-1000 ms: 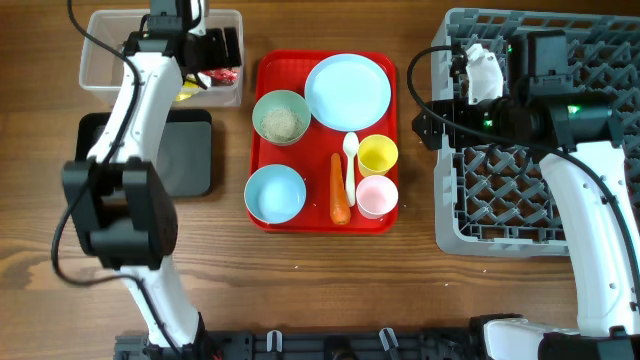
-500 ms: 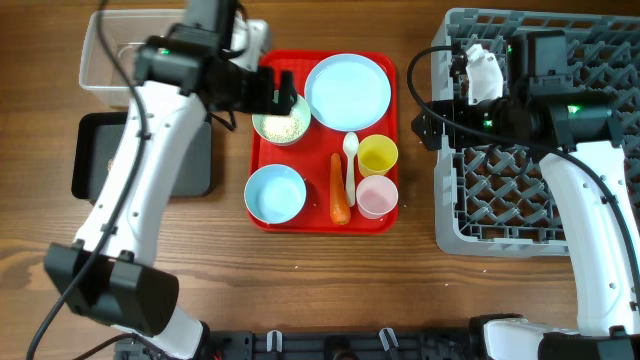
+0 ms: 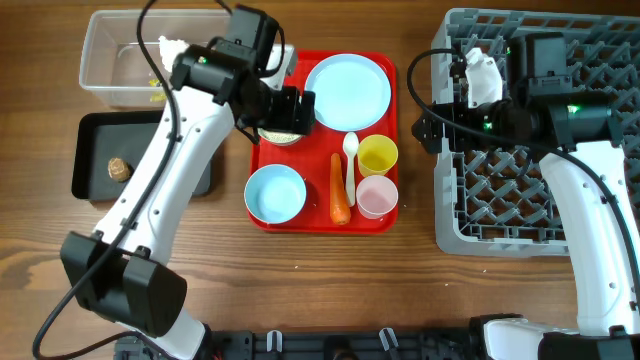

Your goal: Sort waste into correct bins and load items into the dishwasher rack

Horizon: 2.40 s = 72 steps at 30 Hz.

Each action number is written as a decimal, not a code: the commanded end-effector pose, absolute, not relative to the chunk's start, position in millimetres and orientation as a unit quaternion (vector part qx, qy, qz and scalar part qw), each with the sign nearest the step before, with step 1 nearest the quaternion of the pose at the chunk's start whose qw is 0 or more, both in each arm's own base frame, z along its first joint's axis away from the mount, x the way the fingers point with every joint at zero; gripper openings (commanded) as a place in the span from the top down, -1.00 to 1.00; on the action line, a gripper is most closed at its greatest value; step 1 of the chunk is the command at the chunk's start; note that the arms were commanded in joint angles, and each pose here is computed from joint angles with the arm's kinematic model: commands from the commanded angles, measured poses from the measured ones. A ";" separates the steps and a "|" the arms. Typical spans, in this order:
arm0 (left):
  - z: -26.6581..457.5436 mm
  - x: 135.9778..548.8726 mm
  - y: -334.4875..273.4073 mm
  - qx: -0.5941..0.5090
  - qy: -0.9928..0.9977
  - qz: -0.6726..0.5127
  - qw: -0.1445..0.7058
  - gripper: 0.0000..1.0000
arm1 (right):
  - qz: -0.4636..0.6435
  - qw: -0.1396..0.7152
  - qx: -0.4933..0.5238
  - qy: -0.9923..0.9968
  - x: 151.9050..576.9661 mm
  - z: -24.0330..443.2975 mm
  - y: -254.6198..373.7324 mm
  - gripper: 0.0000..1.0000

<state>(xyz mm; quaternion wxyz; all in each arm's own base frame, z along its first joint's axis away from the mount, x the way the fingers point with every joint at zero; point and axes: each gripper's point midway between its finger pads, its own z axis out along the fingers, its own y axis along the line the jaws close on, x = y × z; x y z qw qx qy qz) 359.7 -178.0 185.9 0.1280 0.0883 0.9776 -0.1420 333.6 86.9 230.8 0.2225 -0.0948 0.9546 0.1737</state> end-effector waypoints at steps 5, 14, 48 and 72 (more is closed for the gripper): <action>131.5 324.0 -195.4 0.019 0.994 -0.075 0.079 -0.79 | 0.171 0.229 -0.095 0.954 340.6 228.2 88.6 -0.99; 129.7 333.7 -177.8 -0.091 0.989 -0.033 0.114 -0.90 | 0.233 0.231 -0.114 0.938 337.5 238.3 118.7 -0.97; 106.2 270.2 -119.8 -0.043 0.998 -0.030 0.041 -0.91 | 0.232 0.235 -0.099 0.939 355.6 220.3 199.4 -0.97; 113.1 287.5 -151.5 0.003 0.983 -0.073 0.170 -0.78 | 0.229 0.239 -0.075 0.941 366.0 220.0 178.1 -0.98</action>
